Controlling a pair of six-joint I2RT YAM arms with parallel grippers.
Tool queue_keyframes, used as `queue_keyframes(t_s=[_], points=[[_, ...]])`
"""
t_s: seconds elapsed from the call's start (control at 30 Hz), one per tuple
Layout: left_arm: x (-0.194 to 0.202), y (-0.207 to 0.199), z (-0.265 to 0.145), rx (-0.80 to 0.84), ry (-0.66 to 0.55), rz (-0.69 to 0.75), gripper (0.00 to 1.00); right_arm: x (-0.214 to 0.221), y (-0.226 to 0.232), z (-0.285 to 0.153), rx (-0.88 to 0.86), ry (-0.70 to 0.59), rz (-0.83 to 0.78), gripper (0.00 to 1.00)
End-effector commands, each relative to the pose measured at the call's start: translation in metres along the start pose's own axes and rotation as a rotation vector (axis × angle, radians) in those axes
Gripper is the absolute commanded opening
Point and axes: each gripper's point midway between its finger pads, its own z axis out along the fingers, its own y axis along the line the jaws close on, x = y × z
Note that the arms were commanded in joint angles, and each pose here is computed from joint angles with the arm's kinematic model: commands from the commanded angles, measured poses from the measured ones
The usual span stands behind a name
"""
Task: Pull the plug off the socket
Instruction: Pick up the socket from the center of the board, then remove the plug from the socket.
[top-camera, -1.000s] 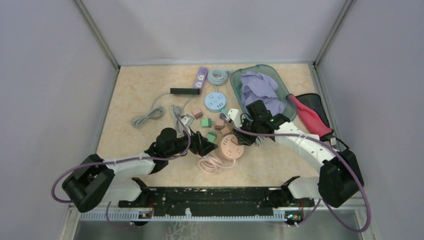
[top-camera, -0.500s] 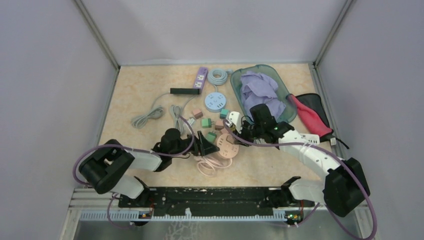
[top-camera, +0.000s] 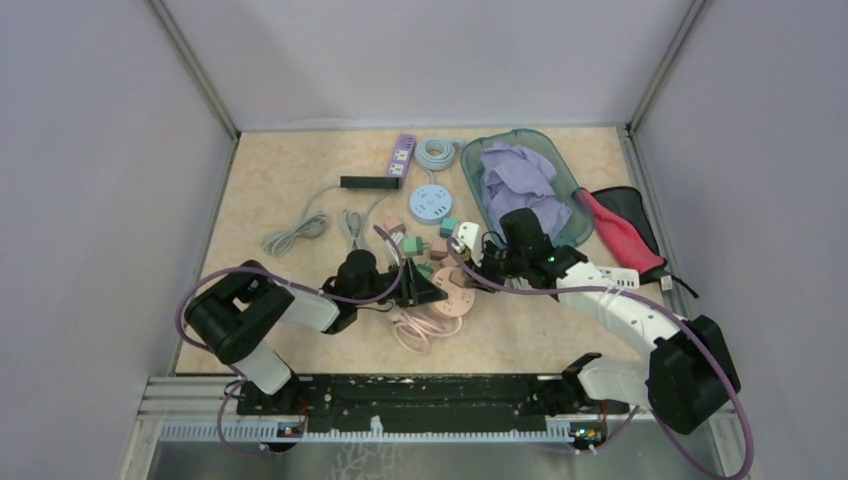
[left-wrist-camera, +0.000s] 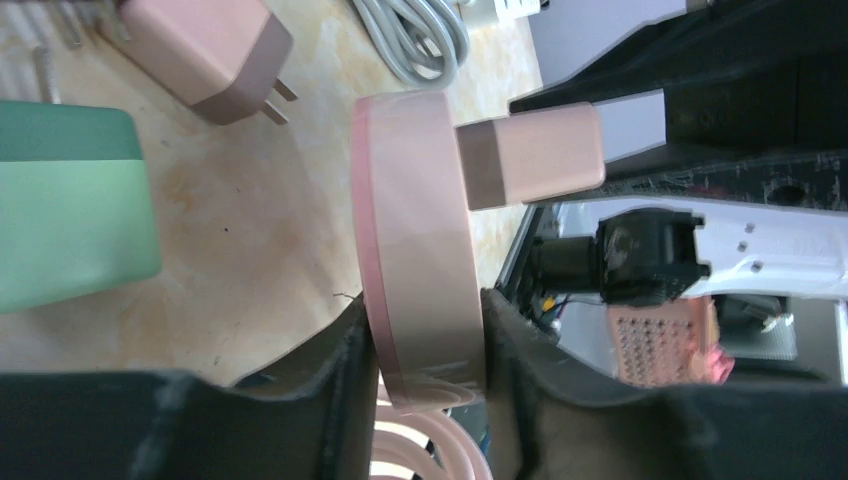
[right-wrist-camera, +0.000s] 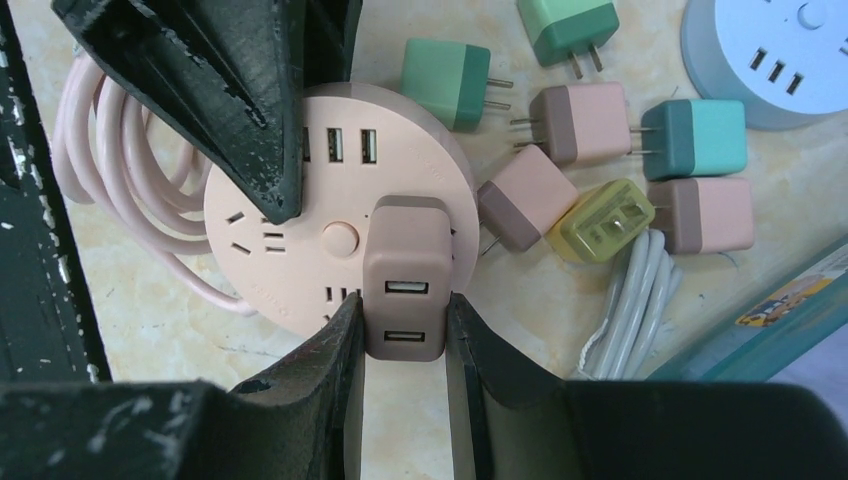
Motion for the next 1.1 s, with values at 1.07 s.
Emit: queue_keyframes(t_s=[1.07], points=[[-0.015,-0.001,0.0,-0.027,-0.099,-0.102,0.0,-0.03,0.002,0.017,0.044,-0.061,-0.022,0.0]])
